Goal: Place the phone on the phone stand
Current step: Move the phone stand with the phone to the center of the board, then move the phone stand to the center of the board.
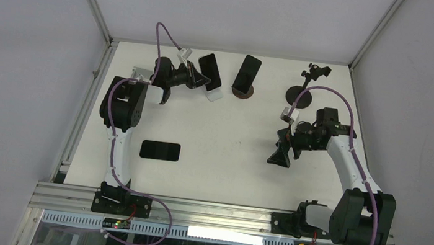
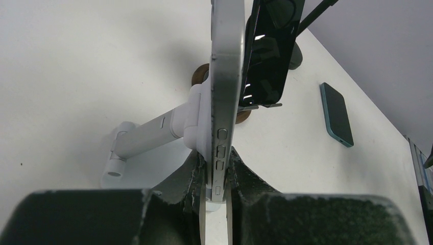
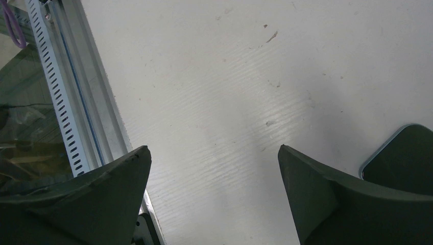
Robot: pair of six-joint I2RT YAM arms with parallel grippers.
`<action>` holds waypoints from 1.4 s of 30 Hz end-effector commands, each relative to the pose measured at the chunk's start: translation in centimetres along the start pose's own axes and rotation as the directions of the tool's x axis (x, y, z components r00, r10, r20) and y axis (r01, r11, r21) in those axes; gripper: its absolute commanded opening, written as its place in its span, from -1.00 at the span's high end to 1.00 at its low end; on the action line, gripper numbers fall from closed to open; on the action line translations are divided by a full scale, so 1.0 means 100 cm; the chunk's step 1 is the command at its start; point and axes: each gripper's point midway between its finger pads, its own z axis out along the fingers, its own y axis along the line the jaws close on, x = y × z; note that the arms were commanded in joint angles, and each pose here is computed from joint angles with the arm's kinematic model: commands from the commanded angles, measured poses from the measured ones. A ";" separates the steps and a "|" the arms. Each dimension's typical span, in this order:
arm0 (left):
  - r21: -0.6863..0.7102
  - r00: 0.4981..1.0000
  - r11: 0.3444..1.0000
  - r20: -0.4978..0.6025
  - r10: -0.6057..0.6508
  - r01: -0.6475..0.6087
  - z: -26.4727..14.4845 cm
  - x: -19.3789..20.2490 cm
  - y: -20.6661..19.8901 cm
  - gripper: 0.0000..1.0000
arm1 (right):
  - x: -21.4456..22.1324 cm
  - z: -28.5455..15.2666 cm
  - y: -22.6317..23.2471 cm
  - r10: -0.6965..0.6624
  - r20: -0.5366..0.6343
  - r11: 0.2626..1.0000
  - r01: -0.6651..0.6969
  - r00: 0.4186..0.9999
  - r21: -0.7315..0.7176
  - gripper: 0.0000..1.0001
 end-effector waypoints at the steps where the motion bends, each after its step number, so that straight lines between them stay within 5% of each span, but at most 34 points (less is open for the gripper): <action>1: 0.053 0.991 0.992 0.063 0.115 -0.119 0.002 -0.032 -0.013 0.73 | -0.011 -0.004 -0.006 -0.045 0.019 0.999 0.045 0.999 0.020 -0.98; 11: 0.004 0.992 0.994 0.066 0.107 -0.108 -0.006 -0.030 -0.012 0.00 | -0.012 -0.005 -0.006 -0.049 0.019 0.999 0.049 0.999 0.025 -0.98; 18: -0.052 0.989 0.992 0.085 0.122 -0.118 -0.020 -0.037 -0.014 -0.97 | -0.013 -0.007 -0.005 -0.057 0.020 0.998 0.056 0.998 0.031 -0.98; 30: -0.240 0.992 0.968 0.082 0.093 -0.071 -0.074 -0.043 -0.029 -0.98 | -0.015 -0.009 -0.002 -0.073 0.025 0.997 0.072 0.997 0.038 -0.98; 42: -0.465 0.994 0.879 -0.077 0.081 -0.108 -0.125 -0.048 -0.033 -0.98 | -0.018 -0.016 -0.001 -0.081 0.047 0.995 0.078 0.996 0.057 -0.98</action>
